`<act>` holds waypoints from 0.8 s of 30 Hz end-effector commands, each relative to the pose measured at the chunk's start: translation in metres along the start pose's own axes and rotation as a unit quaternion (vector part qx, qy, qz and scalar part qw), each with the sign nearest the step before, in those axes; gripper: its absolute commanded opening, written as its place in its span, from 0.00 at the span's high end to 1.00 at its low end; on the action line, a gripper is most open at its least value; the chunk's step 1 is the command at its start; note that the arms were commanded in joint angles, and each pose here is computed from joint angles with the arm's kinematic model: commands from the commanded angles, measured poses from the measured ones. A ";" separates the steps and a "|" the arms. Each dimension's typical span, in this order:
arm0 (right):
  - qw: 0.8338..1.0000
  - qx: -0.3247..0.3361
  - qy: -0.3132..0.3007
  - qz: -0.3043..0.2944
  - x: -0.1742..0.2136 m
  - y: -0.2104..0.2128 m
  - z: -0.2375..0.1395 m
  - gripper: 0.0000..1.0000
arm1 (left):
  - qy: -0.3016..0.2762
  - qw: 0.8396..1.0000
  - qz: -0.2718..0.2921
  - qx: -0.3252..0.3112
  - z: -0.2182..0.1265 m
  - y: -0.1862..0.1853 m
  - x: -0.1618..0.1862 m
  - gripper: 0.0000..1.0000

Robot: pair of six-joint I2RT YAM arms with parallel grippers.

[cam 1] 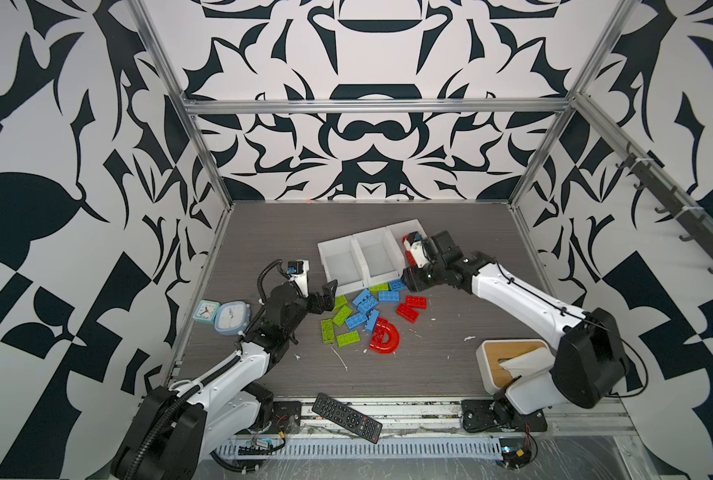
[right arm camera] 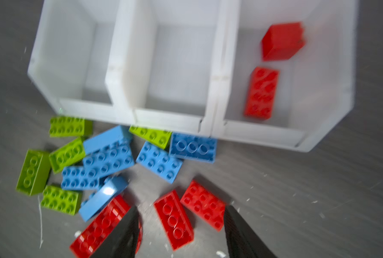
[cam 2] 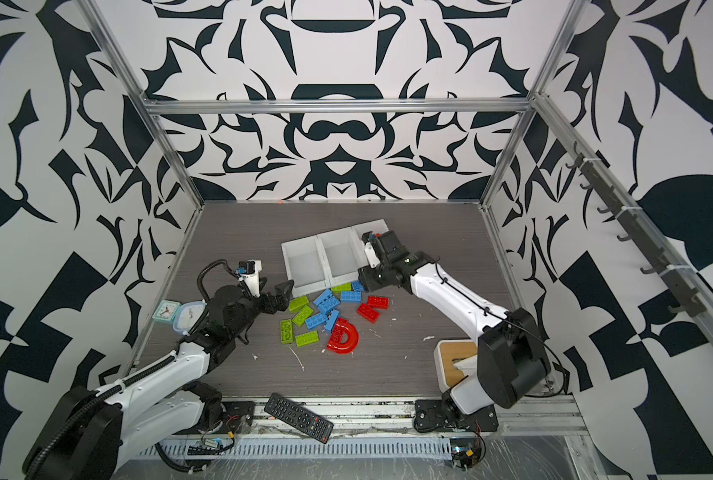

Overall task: Sort the legos into containers by color
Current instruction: 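Move the right gripper back to the pile and grasp a red brick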

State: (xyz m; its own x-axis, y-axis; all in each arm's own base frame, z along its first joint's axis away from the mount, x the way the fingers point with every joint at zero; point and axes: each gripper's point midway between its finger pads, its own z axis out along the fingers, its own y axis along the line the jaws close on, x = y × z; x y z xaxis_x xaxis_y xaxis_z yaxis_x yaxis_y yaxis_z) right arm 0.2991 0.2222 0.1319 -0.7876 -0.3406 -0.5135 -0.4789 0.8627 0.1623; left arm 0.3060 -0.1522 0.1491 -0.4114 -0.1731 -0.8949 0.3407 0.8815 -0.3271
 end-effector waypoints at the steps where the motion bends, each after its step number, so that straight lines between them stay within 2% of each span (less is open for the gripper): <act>1: 1.000 -0.007 0.024 -0.012 0.024 0.011 0.001 0.37 | -0.013 1.000 0.002 0.003 0.002 -0.005 -0.015 0.00; 10: 0.997 -0.026 0.062 -0.032 0.044 0.026 0.027 0.40 | -0.012 0.999 0.004 0.030 0.003 -0.015 -0.014 0.00; 18: 0.995 0.015 0.088 -0.051 0.056 0.018 0.039 0.46 | -0.017 0.999 0.006 0.037 0.001 -0.017 -0.016 0.00; 24: 0.989 0.063 0.112 -0.069 0.064 0.006 0.049 0.55 | -0.017 0.999 0.006 0.035 0.001 -0.016 -0.016 0.00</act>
State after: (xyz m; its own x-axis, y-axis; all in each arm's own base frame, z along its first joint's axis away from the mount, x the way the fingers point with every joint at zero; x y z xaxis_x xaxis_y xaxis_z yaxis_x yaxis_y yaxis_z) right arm 0.2599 0.2320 0.0592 -0.7967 -0.5013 -0.3375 -0.5508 0.8322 0.0642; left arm 0.3036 -0.1598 0.1482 -0.4264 -0.1645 -0.8894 0.3759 0.8621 -0.3397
